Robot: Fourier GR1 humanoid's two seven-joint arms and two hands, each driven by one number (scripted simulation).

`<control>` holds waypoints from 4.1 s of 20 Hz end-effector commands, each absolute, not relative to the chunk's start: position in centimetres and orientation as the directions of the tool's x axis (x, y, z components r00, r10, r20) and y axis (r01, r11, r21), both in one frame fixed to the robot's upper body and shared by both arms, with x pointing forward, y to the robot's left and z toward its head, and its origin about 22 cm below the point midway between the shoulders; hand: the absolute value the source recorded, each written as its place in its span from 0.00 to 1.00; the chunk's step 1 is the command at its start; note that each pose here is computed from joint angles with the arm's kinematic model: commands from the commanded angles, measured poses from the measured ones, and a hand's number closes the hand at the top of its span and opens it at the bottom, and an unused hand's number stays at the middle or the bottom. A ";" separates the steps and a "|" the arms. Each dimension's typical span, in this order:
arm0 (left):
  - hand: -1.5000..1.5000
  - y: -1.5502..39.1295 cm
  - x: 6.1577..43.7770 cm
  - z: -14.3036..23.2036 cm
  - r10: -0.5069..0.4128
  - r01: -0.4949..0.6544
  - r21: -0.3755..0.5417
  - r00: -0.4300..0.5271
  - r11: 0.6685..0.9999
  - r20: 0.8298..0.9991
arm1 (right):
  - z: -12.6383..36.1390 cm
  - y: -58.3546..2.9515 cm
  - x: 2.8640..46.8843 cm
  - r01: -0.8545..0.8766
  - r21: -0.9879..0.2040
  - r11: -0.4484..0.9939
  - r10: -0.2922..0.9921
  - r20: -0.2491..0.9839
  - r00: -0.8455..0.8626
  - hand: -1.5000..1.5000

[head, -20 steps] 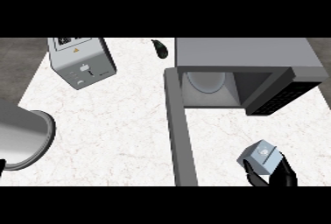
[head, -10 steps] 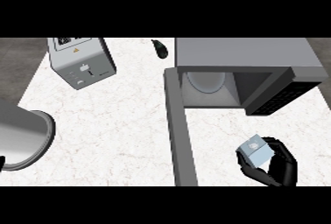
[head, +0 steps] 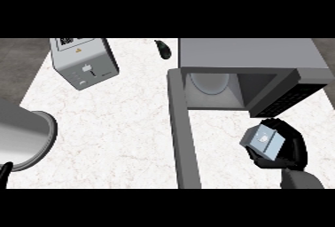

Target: Pick up the milk, place it into the microwave and close the microwave

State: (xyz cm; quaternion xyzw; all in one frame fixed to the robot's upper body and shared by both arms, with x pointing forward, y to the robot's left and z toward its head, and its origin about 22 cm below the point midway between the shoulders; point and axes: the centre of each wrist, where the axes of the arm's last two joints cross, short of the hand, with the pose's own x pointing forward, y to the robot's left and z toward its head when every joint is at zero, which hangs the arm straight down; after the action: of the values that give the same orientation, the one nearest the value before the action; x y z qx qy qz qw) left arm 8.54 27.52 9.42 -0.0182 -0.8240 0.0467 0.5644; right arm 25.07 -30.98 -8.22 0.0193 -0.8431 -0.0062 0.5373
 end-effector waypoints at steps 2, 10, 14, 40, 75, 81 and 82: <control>0.00 28.7 7.6 7.9 0.081 -0.043 -0.104 -0.371 0.994 0.925 | -6.7 -30.0 25.0 -0.165 0.061 0.984 -0.125 0.901 -0.416 1.00; 0.00 28.8 8.1 10.1 0.090 -0.035 -0.110 -0.366 0.993 0.926 | 0.2 -25.9 28.3 -0.137 -0.032 0.990 -0.034 0.891 -0.453 1.00; 0.00 28.4 8.1 9.6 0.095 -0.060 -0.125 -0.356 0.990 0.930 | 0.4 -22.7 30.4 -0.087 -0.094 0.992 0.046 0.894 -0.446 1.00; 0.00 30.4 10.6 9.0 0.109 0.046 -0.099 -0.386 0.994 0.916 | 4.6 -20.1 40.7 0.047 -0.267 0.963 0.257 0.844 -0.471 1.00; 0.00 29.2 13.6 9.7 0.049 0.183 0.022 -0.377 0.983 0.925 | -1.8 -23.6 35.6 0.409 -0.352 0.842 0.519 0.736 -0.435 0.00; 0.00 28.2 14.3 9.4 0.061 0.202 0.016 -0.370 0.979 0.927 | -1.4 -22.2 36.5 0.384 -0.310 0.870 0.466 0.775 -0.428 0.00; 0.00 28.2 14.3 9.5 0.057 0.203 0.021 -0.371 0.979 0.927 | -1.7 -22.8 36.3 0.385 -0.325 0.864 0.476 0.777 -0.412 0.00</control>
State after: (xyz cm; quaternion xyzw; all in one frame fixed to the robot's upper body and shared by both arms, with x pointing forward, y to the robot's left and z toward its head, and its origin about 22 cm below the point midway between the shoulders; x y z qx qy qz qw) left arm 13.96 28.57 9.54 -0.0770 -0.8265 -0.0612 0.5543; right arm 33.49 -23.81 -2.32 -0.2785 -0.8871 0.0737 0.3607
